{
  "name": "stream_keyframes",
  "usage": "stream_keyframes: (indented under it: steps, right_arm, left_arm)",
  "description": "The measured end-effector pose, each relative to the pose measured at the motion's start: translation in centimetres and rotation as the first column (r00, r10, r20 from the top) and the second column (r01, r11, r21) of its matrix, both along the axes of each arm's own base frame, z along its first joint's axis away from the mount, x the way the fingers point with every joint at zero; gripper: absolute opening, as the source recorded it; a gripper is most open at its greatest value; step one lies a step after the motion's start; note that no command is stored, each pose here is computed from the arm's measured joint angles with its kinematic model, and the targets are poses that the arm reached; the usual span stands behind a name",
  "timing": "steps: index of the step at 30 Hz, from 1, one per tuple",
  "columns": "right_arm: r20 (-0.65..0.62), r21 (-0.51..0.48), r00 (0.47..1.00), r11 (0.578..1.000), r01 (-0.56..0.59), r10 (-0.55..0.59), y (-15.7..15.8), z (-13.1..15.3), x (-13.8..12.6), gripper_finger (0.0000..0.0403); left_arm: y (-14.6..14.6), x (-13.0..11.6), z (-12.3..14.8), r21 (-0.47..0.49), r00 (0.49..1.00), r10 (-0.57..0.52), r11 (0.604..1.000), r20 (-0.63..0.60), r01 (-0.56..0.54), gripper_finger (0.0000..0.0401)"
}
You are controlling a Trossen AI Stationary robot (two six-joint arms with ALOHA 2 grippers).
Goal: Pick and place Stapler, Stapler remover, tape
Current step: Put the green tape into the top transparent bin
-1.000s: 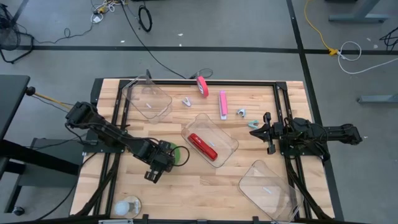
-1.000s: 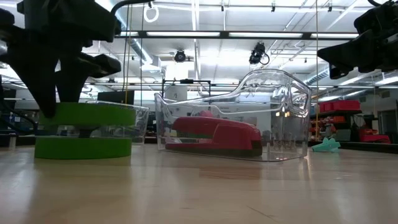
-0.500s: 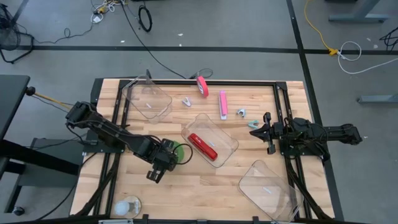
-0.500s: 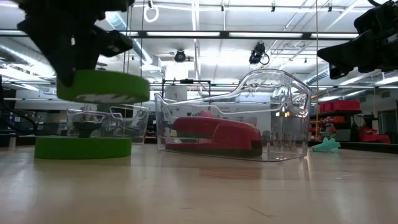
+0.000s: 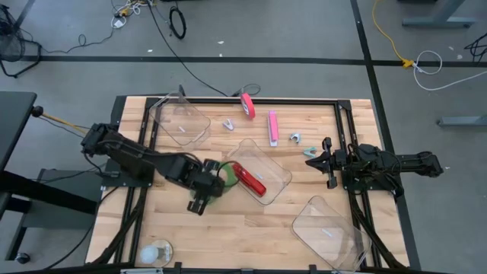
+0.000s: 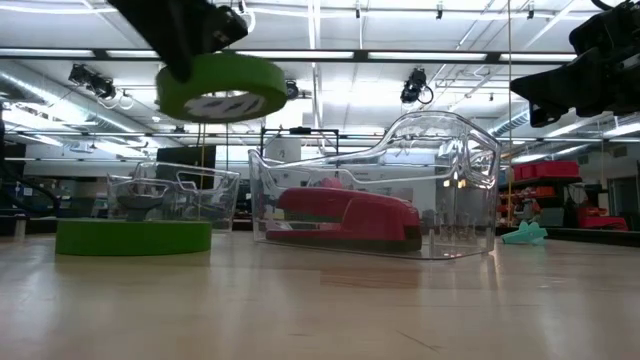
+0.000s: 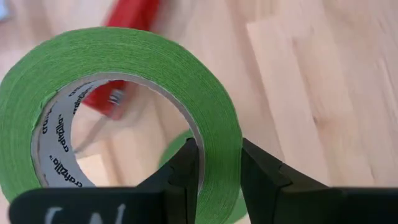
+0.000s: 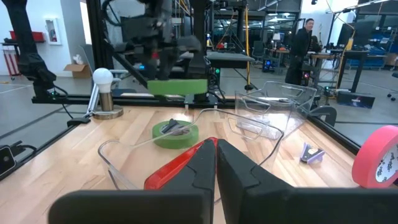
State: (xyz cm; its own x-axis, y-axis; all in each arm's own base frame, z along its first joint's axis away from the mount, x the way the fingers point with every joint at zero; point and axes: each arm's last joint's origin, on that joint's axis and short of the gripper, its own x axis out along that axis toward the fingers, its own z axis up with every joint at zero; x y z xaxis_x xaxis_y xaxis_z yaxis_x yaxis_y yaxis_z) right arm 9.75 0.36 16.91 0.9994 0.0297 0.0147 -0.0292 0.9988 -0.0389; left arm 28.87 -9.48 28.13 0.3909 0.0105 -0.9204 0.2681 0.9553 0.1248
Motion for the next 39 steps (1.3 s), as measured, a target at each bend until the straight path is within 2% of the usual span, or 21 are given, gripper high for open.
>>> stream_keyframes:
  steps: [8, 14, 19, 22, 30, 39]
  right_arm:
    - [0.000, 0.000, 1.000, 1.000, 0.000, 0.000, 0.0, 0.0, 0.0, 0.0018]
    - [0.000, 0.000, 1.000, 1.000, 0.000, 0.000, 0.0, 0.0, 0.0, 0.0018]
    - [0.000, 0.000, 1.000, 1.000, 0.000, 0.000, 0.0, 0.0, 0.0, 0.0018]
    - [0.000, 0.000, 1.000, 1.000, 0.000, 0.000, 0.0, 0.0, 0.0, 0.0018]
    - [0.000, 0.000, 1.000, 1.000, 0.000, 0.000, 0.0, 0.0, 0.0, 0.0018]
    - [0.000, 0.000, 1.000, 1.000, 0.000, 0.000, 0.0, 0.0, 0.0, 0.0018]
  left_arm:
    - [3.5, 1.2, 1.9, -0.009, 0.993, 0.116, 0.993, 0.036, -0.116, 0.0094]
    - [6.2, 1.6, 2.2, 0.000, 0.980, 0.194, 0.981, 0.036, -0.194, 0.0094]
    - [8.5, 1.5, 2.1, 0.009, 0.964, 0.265, 0.964, 0.008, -0.265, 0.0094]
    - [9.8, 0.9, 1.9, 0.029, 0.950, 0.308, 0.951, -0.050, -0.307, 0.0094]
    - [13.2, -1.3, 1.5, 0.151, 0.874, 0.430, 0.902, -0.226, -0.405, 0.0094]
    - [16.3, -3.1, 1.4, 0.187, 0.777, 0.535, 0.845, -0.332, -0.502, 0.0094]
